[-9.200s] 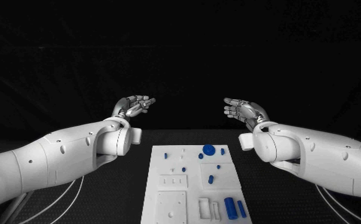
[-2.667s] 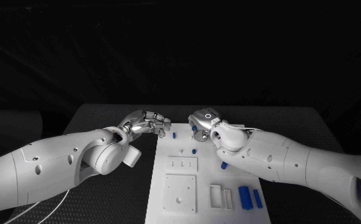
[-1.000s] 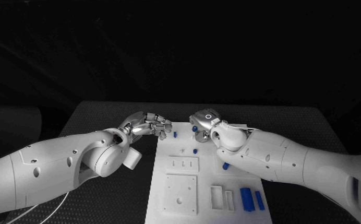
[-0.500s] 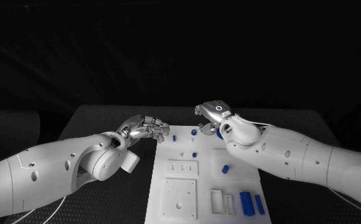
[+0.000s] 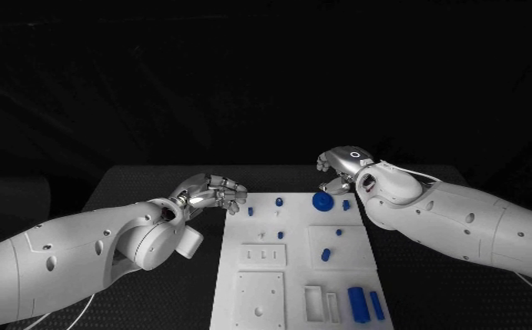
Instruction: Assemble the parts on the task board
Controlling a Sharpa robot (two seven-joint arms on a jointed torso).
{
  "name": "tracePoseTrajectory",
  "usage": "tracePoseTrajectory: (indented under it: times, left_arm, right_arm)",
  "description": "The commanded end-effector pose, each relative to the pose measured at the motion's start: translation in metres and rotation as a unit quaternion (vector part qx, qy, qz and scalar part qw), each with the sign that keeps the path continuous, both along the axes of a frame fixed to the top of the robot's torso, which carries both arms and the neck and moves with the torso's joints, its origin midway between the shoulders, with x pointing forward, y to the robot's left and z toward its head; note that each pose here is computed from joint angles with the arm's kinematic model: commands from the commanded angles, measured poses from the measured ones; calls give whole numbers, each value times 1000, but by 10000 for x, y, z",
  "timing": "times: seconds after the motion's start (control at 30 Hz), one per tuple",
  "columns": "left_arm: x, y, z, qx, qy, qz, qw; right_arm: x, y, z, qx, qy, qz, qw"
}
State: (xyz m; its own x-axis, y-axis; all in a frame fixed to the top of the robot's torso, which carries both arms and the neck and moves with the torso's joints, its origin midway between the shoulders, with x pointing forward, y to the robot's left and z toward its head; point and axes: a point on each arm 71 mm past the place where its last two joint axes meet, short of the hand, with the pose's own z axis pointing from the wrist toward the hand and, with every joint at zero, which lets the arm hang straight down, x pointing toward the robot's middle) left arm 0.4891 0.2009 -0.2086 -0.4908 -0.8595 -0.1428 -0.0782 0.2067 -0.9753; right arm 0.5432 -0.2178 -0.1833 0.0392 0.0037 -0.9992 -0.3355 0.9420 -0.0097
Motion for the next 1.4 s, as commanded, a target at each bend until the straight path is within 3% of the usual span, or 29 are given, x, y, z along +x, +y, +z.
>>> tracePoseTrajectory:
  times: [0.03, 0.3, 0.63, 1.2, 1.4]
  left_arm:
    - [-4, -31, 13, -9, -2, -10, 1000]
    - [-4, -34, 11, -9, -2, -11, 1000]
    - [-9, -41, 4, -8, 3, -13, 1000]
    - [-10, -39, 1, -7, 5, -14, 1000]
    - [-10, -40, 0, -7, 5, -15, 1000]
  right_arm:
    - [4, -16, -110, -11, 57, 7, 998]
    - [-12, -39, -291, -23, 81, 6, 996]
    - [-27, -28, -431, -49, 94, 9, 994]
    - [47, -100, -461, -50, 86, -3, 995]
    - [39, -52, -480, -44, 103, 1, 994]
